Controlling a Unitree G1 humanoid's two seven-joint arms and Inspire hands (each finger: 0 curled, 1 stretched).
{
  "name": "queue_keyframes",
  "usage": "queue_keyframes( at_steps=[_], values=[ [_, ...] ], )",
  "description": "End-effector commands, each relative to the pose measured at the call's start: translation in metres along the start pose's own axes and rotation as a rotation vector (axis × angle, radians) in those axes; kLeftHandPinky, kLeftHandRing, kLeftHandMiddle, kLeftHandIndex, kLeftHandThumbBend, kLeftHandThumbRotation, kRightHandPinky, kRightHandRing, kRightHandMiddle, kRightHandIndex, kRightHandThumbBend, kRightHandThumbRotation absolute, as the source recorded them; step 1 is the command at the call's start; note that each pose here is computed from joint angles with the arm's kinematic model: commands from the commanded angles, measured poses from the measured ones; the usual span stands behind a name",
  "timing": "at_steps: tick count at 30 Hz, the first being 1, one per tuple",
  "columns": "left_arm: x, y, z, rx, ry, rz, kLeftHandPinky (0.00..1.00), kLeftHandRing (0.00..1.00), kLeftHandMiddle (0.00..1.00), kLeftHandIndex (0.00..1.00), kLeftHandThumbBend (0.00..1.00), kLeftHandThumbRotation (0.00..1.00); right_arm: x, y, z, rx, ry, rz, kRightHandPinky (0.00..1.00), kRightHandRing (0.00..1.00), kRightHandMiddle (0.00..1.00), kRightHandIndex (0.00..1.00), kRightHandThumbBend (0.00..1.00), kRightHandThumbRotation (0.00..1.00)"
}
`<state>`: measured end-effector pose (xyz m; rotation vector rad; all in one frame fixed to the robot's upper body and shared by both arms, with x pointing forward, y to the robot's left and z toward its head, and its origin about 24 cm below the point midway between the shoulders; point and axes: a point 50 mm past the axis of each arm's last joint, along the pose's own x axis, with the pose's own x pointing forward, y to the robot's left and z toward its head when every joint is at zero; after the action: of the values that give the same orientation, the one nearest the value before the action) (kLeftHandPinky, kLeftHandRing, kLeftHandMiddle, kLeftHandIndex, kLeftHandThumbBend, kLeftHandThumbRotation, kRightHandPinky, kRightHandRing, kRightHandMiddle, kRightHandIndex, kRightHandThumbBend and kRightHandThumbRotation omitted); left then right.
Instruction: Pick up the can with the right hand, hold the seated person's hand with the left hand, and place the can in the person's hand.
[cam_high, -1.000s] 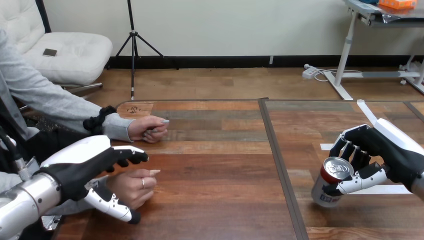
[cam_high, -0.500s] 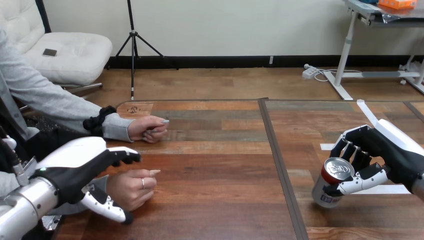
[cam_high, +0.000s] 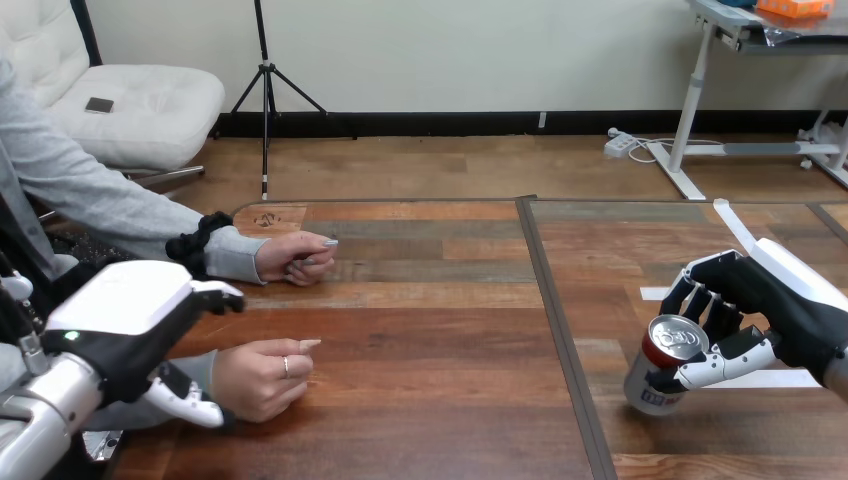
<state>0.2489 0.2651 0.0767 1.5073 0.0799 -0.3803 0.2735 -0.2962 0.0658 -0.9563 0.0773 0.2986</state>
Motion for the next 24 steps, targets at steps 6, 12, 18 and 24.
queue_keyframes(
  at_steps=[6, 12, 18, 24],
  values=[
    [0.005, 0.007, -0.009, 0.104, 0.047, 0.075, 0.73, 0.77, 0.78, 0.77, 1.00, 0.21, 0.009, -0.041, 0.022, -0.009, -0.110, -0.150, 0.27, 0.30, 0.36, 0.41, 0.85, 0.00],
    [0.007, 0.004, -0.014, 0.113, 0.062, 0.086, 0.71, 0.75, 0.77, 0.76, 1.00, 0.23, 0.008, -0.041, 0.022, 0.003, -0.104, -0.149, 0.28, 0.31, 0.37, 0.41, 0.85, 0.00],
    [0.009, 0.002, -0.018, 0.126, 0.078, 0.086, 0.71, 0.76, 0.78, 0.76, 1.00, 0.26, 0.008, -0.040, 0.021, 0.001, -0.096, -0.148, 0.29, 0.32, 0.37, 0.41, 0.84, 0.00],
    [0.010, 0.001, -0.021, 0.123, 0.088, 0.083, 0.71, 0.76, 0.78, 0.76, 1.00, 0.27, 0.008, -0.040, 0.021, 0.002, -0.101, -0.150, 0.30, 0.33, 0.38, 0.41, 0.85, 0.00]
  ],
)
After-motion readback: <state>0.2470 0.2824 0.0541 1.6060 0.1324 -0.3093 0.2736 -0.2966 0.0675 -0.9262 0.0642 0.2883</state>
